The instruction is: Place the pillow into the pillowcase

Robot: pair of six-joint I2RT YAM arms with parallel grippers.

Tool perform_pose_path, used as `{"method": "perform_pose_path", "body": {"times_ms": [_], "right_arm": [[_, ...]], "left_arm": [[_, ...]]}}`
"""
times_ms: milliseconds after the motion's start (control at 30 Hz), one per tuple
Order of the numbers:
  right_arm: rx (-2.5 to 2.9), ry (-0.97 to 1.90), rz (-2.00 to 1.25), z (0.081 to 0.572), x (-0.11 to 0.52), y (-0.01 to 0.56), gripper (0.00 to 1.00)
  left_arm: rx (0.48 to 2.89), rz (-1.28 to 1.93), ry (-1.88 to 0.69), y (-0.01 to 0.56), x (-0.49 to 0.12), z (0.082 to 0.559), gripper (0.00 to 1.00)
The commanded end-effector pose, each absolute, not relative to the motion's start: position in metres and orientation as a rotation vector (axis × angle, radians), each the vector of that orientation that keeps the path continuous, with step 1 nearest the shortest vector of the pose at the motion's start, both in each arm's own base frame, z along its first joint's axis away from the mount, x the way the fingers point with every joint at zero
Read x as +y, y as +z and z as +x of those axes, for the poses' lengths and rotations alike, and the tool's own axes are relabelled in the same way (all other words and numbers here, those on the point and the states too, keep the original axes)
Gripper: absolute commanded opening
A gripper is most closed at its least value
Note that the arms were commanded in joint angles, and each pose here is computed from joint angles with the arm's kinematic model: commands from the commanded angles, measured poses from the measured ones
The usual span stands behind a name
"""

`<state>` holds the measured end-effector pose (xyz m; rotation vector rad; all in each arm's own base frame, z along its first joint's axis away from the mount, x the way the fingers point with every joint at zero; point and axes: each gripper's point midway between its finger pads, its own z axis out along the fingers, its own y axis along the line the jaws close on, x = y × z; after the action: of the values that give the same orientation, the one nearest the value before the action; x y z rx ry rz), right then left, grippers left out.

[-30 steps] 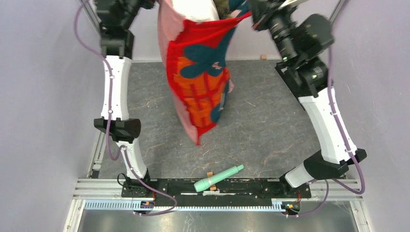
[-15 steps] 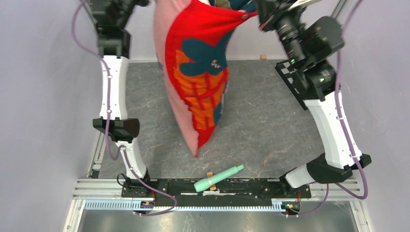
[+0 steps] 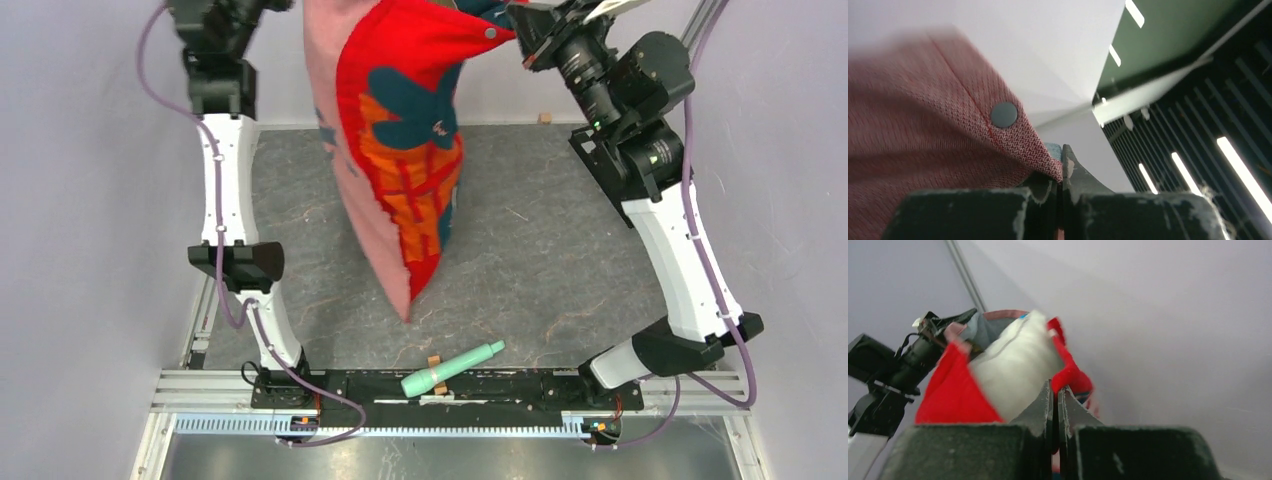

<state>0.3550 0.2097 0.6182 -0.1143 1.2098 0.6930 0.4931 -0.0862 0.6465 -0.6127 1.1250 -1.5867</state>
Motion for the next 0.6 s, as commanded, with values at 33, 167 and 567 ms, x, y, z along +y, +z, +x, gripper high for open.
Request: {"method": "perform_pose_path", "body": {"times_ms": [33,167,567], "right_arm": [[1.139,0.696,-0.031,0.377,0.176,0.646,0.0],[1.231,0.734,-0.102,0.373,0.211,0.607,0.0],[1.617,0.48,-0.015,0.372,0.182,0.409,0.0]], "left_arm": [[1.086,-0.253,-1.77,0.705,-0.198,0.39,0.03],[1.06,-0.317,-1.764,0.705,-0.164,0.408,0.03],[1.42,-0.144,-1.871,0.626,-0.298,0.392,0.03]]}}
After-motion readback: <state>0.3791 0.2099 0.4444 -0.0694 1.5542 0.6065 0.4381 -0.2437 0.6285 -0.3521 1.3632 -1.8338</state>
